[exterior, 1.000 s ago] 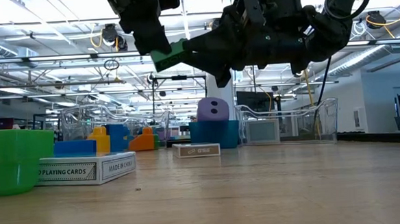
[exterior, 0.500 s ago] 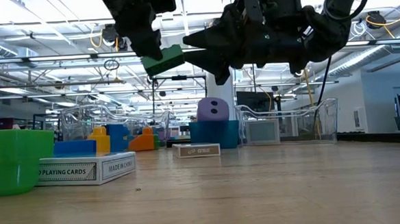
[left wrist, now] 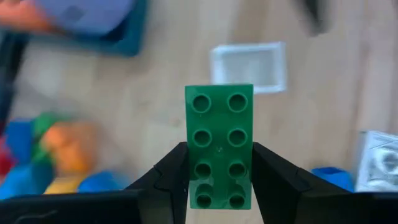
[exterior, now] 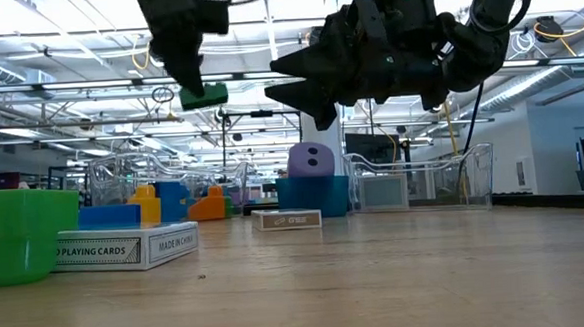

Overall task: Pick & Place Toys
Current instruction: Put the green game piece into the left transparent bin

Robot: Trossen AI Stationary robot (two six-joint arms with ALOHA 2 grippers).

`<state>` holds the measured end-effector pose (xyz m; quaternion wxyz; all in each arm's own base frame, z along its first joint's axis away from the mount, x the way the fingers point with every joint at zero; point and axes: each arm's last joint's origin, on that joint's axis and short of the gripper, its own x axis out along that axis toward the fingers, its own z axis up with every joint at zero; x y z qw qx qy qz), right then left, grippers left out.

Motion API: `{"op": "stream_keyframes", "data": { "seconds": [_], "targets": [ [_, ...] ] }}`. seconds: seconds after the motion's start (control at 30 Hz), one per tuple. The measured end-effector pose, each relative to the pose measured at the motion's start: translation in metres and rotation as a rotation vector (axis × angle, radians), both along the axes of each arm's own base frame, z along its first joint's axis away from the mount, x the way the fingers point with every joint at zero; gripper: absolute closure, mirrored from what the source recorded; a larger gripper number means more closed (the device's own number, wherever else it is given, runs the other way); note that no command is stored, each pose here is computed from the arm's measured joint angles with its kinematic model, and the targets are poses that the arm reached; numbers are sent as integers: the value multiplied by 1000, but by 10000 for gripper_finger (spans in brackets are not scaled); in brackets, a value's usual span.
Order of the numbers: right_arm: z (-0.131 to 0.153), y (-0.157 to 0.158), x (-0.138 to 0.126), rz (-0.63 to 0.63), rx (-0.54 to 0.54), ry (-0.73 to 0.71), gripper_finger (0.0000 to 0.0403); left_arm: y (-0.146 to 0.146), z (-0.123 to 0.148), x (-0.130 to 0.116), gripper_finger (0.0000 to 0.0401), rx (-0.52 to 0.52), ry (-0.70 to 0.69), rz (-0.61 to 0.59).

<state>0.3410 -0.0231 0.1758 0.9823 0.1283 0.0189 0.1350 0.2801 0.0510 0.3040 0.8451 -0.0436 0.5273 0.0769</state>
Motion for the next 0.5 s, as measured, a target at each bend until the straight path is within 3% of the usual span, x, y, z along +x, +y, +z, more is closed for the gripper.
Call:
{"op": "stream_keyframes", "data": {
  "seconds": [0.5],
  "targets": [
    [-8,8,0,18,-35,73,184,112,3,-57,265,28,42,394]
  ]
}}
